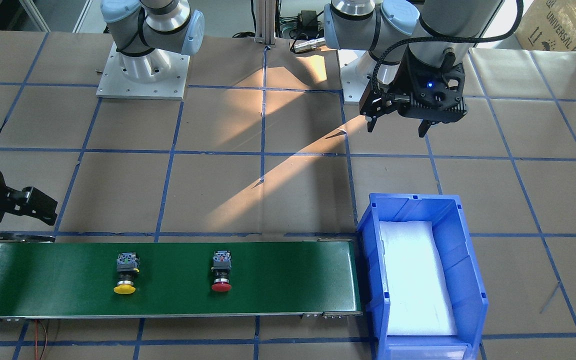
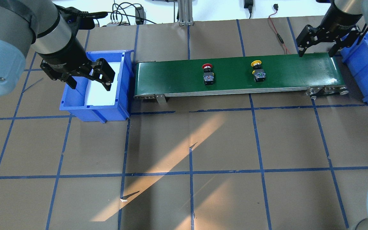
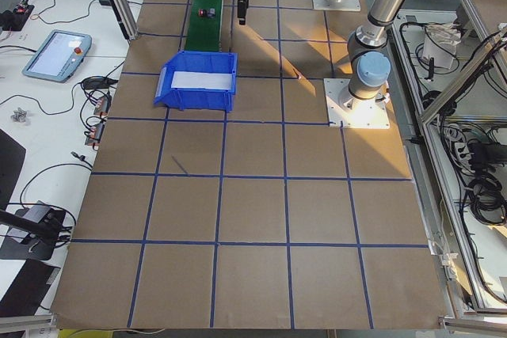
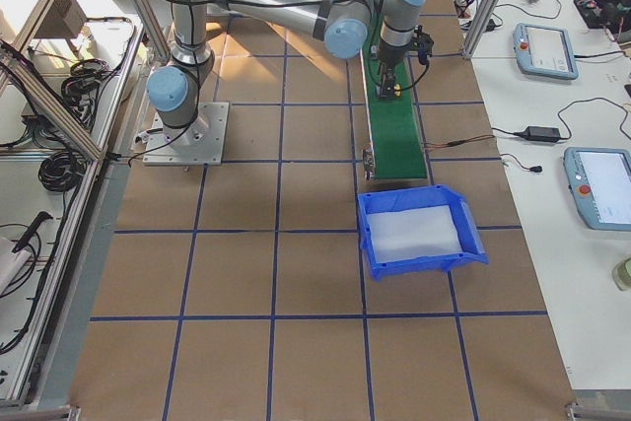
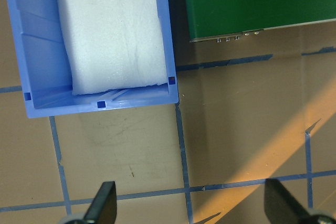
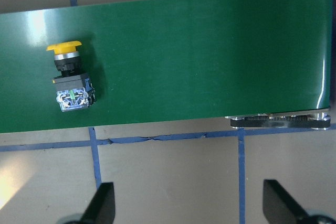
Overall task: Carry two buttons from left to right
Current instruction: 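Move the right gripper down over the yellow button on the belt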
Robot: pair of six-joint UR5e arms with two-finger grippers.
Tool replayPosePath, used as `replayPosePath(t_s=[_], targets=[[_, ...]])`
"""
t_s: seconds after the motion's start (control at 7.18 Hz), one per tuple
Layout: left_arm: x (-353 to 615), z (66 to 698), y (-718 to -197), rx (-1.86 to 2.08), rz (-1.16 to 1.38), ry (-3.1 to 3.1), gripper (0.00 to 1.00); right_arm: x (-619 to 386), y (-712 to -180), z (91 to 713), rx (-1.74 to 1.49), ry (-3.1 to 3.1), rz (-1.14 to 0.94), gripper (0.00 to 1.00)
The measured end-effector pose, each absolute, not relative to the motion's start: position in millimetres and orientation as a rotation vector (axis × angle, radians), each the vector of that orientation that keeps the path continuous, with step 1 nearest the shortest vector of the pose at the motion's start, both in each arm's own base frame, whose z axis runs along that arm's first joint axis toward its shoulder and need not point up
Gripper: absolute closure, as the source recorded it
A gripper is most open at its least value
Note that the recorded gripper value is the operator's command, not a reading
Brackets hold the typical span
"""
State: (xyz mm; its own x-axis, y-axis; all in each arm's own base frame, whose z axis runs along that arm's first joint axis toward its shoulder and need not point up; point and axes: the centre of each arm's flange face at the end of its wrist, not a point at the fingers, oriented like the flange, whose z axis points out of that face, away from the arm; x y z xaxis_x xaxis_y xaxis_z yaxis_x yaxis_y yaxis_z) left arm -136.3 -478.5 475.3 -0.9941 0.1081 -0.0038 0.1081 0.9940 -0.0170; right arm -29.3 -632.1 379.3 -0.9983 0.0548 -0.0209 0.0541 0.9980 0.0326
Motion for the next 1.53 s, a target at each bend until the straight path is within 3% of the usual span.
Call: replayPosePath(t_s=[0.7, 1.53], targets=[[-138, 466, -473, 0.175, 0.001, 3.139, 0.00, -31, -652, 307, 0.062, 3.103, 0.128, 0.00], [-139, 466, -473, 0.179, -0.001, 3.139, 0.00, -23, -660, 313, 0.035, 3.134, -0.035, 0.00]])
